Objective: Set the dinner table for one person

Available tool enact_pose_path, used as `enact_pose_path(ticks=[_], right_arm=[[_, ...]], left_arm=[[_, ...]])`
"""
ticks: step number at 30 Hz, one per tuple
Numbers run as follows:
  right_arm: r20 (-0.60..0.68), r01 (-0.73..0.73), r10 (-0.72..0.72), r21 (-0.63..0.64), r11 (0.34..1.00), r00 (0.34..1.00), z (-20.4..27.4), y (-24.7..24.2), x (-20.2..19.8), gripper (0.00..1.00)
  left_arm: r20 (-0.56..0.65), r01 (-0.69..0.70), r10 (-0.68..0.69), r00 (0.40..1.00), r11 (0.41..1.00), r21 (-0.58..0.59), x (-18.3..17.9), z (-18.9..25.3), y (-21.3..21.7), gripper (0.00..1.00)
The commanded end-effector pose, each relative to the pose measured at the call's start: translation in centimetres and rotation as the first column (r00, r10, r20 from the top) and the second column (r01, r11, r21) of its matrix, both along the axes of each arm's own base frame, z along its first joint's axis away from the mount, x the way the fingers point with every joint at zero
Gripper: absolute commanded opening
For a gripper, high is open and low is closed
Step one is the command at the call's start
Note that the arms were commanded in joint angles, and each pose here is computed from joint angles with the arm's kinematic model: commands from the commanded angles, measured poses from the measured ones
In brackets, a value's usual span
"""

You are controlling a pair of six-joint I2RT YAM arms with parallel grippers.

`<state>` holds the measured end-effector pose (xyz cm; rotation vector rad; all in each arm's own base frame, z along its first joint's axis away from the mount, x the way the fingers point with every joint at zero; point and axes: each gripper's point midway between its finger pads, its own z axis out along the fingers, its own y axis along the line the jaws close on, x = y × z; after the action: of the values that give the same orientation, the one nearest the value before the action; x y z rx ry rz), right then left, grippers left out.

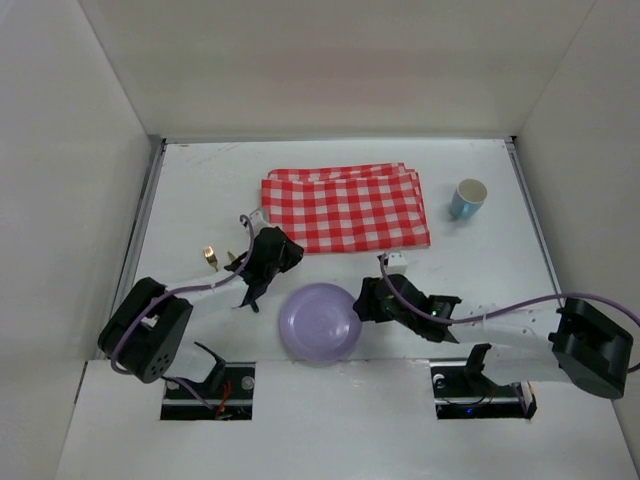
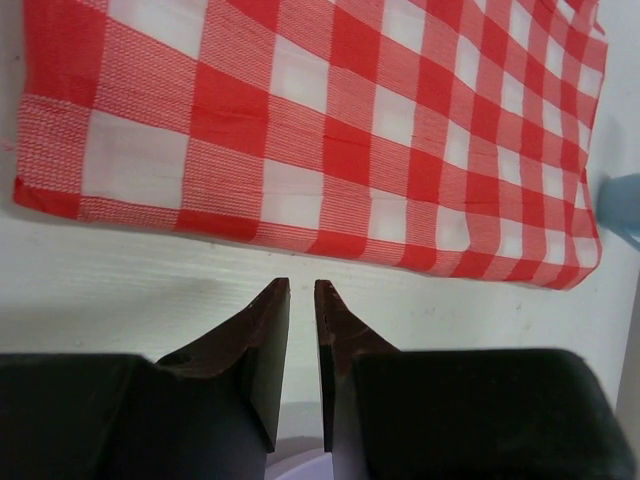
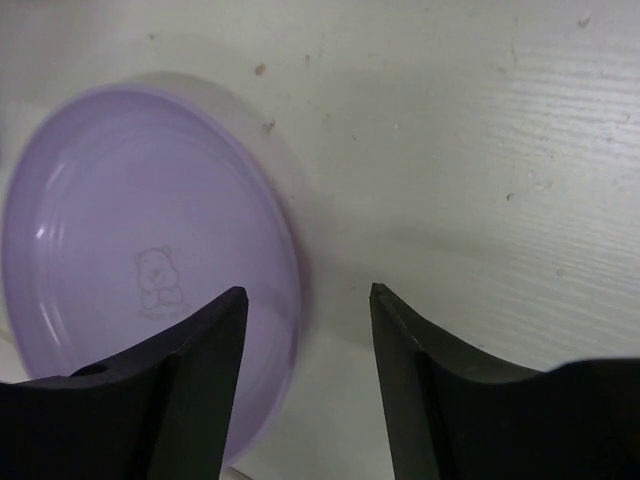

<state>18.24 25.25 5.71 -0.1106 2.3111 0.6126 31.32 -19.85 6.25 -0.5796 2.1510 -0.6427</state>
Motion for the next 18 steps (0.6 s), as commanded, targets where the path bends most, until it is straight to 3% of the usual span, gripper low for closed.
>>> enact_pose_path(ticks=[1, 5, 10, 14, 18], right_arm=[[-0.016, -0.014, 0.015, 0.047, 0.999, 1.0, -0.2, 1.5, -0.2, 0.57], [-0.045, -0.046, 0.047, 0.026, 0.999, 0.998, -1.3, 2.4, -0.7, 0.49], [-0.041, -0.021, 0.023, 0.041, 0.999, 0.999, -1.0, 2.6, -0.5, 0.17], [0.031, -0.012, 0.009, 0.1, 0.995, 0.999, 2.5, 2.4, 0.8, 0.12], [0.105, 0.096, -0.112, 0.146, 0.985, 0.988, 6.5, 0.4, 6.1, 0.11]], left_arm=[[0.095, -0.025, 0.03, 0.995, 0.998, -0.053, 2.1, 3.3, -1.0, 0.15], [0.125, -0.048, 0.054, 0.991, 0.997, -0.053, 2.2, 4.4, 0.3, 0.15], [0.193, -0.088, 0.094, 0.977, 0.995, -0.039, 1.2, 6.1, 3.3, 0.21], [0.286, -0.163, 0.171, 0.943, 0.985, -0.053, 0.2, 8.5, 7.1, 0.25], [0.358, -0.23, 0.236, 0.903, 0.971, -0.059, -0.3, 10.3, 10.1, 0.29]])
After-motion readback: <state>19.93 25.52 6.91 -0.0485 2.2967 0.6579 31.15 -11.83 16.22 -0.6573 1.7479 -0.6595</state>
